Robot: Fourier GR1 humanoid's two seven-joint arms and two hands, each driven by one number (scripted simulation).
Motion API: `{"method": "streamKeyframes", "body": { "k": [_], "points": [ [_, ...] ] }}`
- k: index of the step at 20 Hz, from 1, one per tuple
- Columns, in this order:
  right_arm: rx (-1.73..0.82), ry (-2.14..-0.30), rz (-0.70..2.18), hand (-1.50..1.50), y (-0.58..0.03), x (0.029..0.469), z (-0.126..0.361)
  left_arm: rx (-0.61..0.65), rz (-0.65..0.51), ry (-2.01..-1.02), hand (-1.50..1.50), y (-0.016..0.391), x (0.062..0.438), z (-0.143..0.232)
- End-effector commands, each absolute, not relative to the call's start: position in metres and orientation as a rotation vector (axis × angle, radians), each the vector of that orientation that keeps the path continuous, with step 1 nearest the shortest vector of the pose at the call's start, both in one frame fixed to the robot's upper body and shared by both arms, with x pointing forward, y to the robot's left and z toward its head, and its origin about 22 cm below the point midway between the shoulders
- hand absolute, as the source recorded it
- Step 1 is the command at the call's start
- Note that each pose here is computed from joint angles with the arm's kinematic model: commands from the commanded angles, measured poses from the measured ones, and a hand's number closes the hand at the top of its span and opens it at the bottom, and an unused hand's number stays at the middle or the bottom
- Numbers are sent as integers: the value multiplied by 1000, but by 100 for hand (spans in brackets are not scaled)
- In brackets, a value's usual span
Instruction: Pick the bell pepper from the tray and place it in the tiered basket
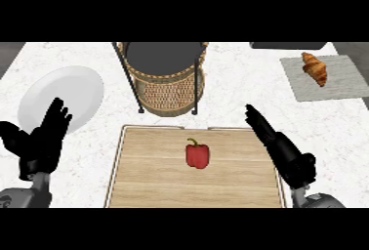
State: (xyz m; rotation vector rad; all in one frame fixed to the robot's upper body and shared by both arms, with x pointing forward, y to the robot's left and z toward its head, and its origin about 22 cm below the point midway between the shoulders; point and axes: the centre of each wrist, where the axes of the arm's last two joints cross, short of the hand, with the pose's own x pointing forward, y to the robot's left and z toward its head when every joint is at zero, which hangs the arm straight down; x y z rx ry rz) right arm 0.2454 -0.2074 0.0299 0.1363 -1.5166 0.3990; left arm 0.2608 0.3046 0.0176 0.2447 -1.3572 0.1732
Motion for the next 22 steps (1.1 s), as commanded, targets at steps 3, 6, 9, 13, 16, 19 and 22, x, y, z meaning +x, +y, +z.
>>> {"method": "streamKeyframes", "body": {
  "k": [3, 6, 9, 13, 16, 19, 22],
  "points": [
    [160, -1937, 120, 150, -178, 236, 41, 115, 63, -1391, 0, 285, 261, 18],
    [209, -2254, -184, 150, -171, 235, 71, 45, -15, -1403, 0, 266, 268, 22],
    [-212, -1913, -633, -150, -220, 214, 18, -10, -18, -1379, 0, 261, 263, 17],
    [-270, -2129, -605, -150, -191, 186, -12, -69, -81, -1397, 0, 250, 266, 22],
    [-289, -2211, -464, -150, -153, 149, -37, -91, -119, -1395, 0, 242, 275, 28],
    [-450, -2107, -300, -150, -148, 106, -53, -85, -109, -1379, 0, 226, 275, 23],
    [-589, -1995, -235, -150, -142, 80, -47, -84, -143, -1386, 0, 229, 281, 28]
  ]
}}
